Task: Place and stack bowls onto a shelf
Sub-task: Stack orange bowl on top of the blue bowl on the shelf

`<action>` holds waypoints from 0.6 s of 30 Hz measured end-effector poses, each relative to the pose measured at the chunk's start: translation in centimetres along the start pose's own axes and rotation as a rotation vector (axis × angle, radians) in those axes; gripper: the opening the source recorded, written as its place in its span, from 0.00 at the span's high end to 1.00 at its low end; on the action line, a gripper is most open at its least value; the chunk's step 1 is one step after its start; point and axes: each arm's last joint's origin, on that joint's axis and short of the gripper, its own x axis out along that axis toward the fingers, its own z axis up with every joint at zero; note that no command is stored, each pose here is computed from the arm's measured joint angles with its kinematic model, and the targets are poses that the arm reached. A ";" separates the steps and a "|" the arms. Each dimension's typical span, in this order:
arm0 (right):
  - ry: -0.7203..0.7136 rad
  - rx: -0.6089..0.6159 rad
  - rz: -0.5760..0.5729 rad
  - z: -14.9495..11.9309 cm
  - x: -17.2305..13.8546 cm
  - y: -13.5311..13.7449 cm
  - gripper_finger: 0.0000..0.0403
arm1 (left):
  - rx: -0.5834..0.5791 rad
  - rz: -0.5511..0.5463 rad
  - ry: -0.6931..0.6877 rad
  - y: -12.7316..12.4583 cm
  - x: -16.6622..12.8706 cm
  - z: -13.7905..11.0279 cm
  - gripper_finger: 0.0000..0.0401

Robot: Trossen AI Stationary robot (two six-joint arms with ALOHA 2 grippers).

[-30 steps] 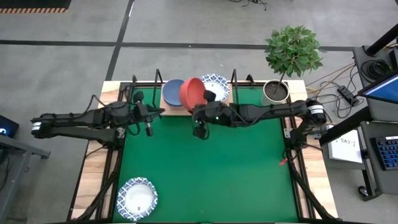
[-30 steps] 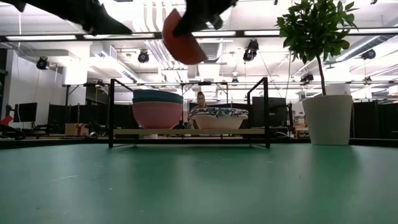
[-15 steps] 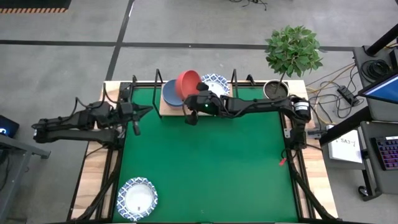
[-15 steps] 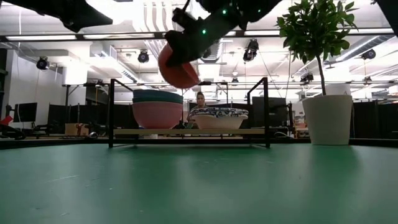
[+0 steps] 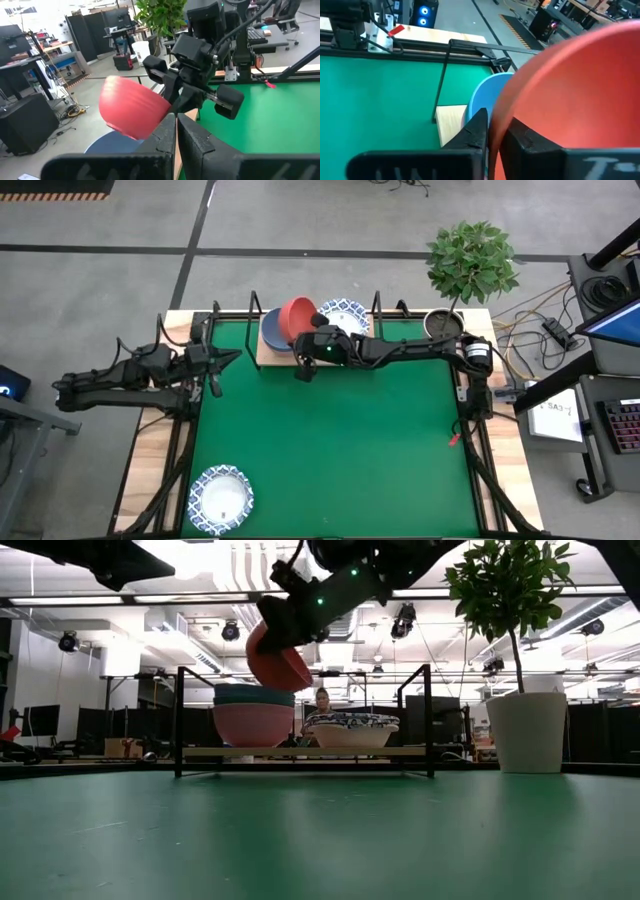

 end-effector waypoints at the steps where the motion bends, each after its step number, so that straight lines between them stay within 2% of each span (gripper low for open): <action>1: 0.001 0.000 0.000 -0.1 0.1 0.0 0.93 | 0.001 0.000 0.000 0.0 0.0 0.0 1.00; 11: 0.001 0.022 -0.006 -0.1 0.2 -0.1 0.73 | 0.000 0.001 -0.003 0.0 0.0 0.0 1.00; 18: -0.020 0.058 -0.001 1.1 -0.6 0.1 0.74 | 0.000 0.001 -0.001 0.0 0.0 0.0 1.00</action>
